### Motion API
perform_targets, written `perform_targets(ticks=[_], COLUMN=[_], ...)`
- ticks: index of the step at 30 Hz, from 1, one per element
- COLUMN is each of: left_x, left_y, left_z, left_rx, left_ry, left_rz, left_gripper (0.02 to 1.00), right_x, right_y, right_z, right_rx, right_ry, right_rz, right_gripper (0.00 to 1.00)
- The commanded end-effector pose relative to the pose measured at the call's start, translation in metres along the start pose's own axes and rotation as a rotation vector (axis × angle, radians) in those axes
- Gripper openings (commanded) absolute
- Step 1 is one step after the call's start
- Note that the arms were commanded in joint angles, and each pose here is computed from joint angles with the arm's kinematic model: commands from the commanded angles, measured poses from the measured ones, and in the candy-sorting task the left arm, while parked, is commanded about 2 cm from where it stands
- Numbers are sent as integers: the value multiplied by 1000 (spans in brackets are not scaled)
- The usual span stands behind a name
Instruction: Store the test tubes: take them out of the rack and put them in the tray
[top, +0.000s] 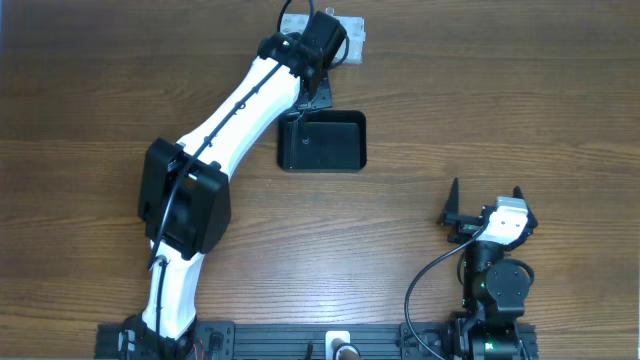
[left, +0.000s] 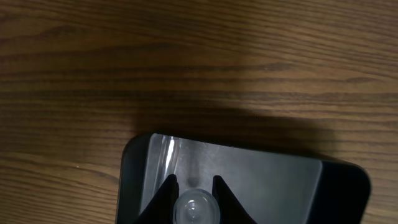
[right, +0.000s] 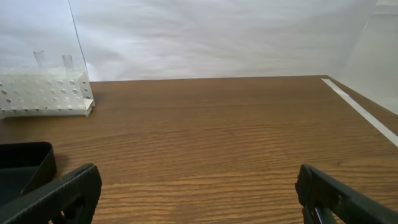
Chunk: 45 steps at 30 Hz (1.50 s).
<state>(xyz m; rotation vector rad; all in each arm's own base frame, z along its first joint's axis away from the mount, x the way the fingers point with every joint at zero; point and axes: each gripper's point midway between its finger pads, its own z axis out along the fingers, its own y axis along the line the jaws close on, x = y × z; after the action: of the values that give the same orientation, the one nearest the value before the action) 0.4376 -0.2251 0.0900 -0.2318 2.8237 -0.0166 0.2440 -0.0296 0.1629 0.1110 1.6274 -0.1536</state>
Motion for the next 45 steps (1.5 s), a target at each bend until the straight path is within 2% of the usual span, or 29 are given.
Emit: perform_targets(ticks=[1, 12, 26, 30, 38, 43, 44, 45], left_x=[6, 20, 38, 39, 34, -10, -30, -43], left_y=[-4, -6, 4, 5, 4, -2, -3, -1], left_z=[11, 29, 51, 54, 45, -18, -51, -71], left_rx=[4, -7, -70, -73, -68, -3, 9, 16], left_ry=[29, 86, 162, 166, 142, -70, -191, -265], left_rz=[-9, 5, 20, 20, 18, -9, -26, -43], left_gripper=[38, 40, 40, 75, 371, 577, 744, 849], right_x=[3, 3, 3, 3, 3, 3, 3, 3], right_y=[2, 2, 2, 2, 2, 2, 2, 2], right_z=[0, 0, 0, 0, 0, 0, 0, 0], right_rx=[-7, -7, -7, -7, -7, -7, -7, -7], right_ry=[1, 1, 1, 1, 1, 1, 1, 1], right_rz=[6, 6, 6, 6, 6, 6, 6, 6], right_gripper=[991, 993, 991, 991, 993, 993, 991, 993])
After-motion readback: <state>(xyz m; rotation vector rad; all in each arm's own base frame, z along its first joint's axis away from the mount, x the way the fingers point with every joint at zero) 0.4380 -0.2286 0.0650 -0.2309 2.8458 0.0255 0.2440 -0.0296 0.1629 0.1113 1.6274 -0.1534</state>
